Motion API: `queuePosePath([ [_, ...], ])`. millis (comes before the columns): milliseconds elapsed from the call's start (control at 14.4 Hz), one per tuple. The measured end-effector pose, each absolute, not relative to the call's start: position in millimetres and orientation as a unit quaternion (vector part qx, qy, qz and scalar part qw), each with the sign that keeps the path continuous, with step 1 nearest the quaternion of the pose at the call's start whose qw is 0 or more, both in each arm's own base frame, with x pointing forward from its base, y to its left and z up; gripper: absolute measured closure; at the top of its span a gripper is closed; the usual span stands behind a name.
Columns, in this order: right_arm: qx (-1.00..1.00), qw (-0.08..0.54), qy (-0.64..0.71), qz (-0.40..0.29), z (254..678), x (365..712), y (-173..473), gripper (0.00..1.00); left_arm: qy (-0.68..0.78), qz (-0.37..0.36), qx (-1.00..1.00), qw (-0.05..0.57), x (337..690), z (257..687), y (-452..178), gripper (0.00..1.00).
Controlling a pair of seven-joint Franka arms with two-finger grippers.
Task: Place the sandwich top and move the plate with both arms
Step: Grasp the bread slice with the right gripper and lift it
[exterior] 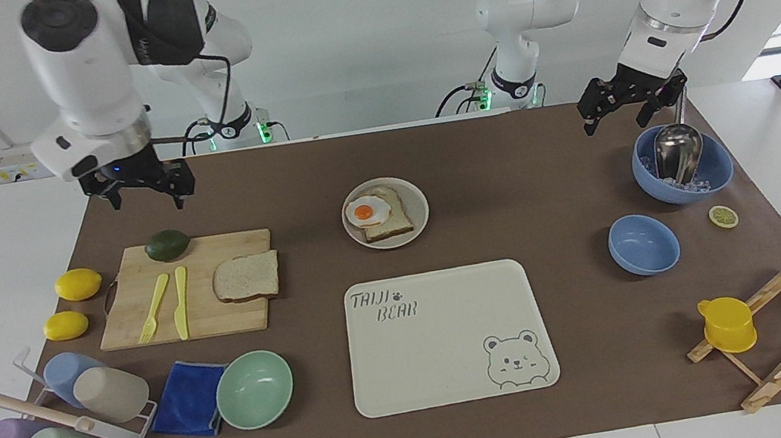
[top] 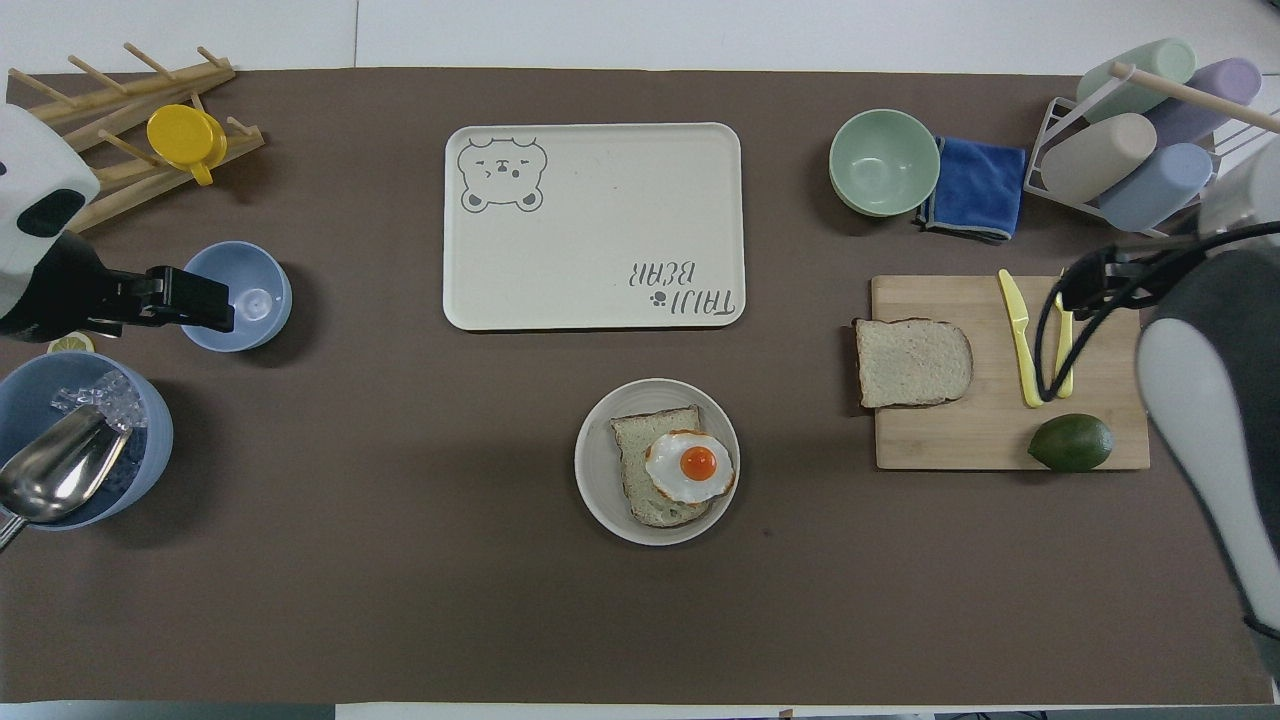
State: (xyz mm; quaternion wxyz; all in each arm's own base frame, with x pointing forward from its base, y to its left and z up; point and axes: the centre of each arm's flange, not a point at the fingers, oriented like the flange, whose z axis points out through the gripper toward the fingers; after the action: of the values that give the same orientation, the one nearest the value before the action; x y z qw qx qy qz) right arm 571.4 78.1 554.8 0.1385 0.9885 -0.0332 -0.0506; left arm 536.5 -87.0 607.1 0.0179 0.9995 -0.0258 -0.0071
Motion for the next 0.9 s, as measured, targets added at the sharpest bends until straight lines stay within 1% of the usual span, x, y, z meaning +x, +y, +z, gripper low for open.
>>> queuePosePath([
  [208,0.978,0.2,-0.021,-0.055,480.3,590.2,146.5,0.0,-0.024,-0.007,1.0,0.018,536.8,607.1,-85.0,0.0],
  [347,0.97,0.238,-0.01,-0.053,436.1,594.7,181.1,0.0,-0.021,-0.007,1.0,0.018,537.2,607.1,-82.2,0.0],
  [554,0.963,0.265,-0.031,-0.046,365.9,599.3,211.6,0.0,-0.021,-0.007,1.0,0.018,537.3,607.1,-81.8,0.0],
  [693,0.962,0.267,-0.039,-0.049,341.1,599.7,212.2,0.0,-0.021,-0.007,1.0,0.018,537.3,607.1,-81.8,0.0],
  [901,0.964,0.259,-0.033,-0.042,325.4,595.6,211.0,0.0,-0.021,-0.007,1.0,0.018,537.3,607.1,-81.8,0.0],
])
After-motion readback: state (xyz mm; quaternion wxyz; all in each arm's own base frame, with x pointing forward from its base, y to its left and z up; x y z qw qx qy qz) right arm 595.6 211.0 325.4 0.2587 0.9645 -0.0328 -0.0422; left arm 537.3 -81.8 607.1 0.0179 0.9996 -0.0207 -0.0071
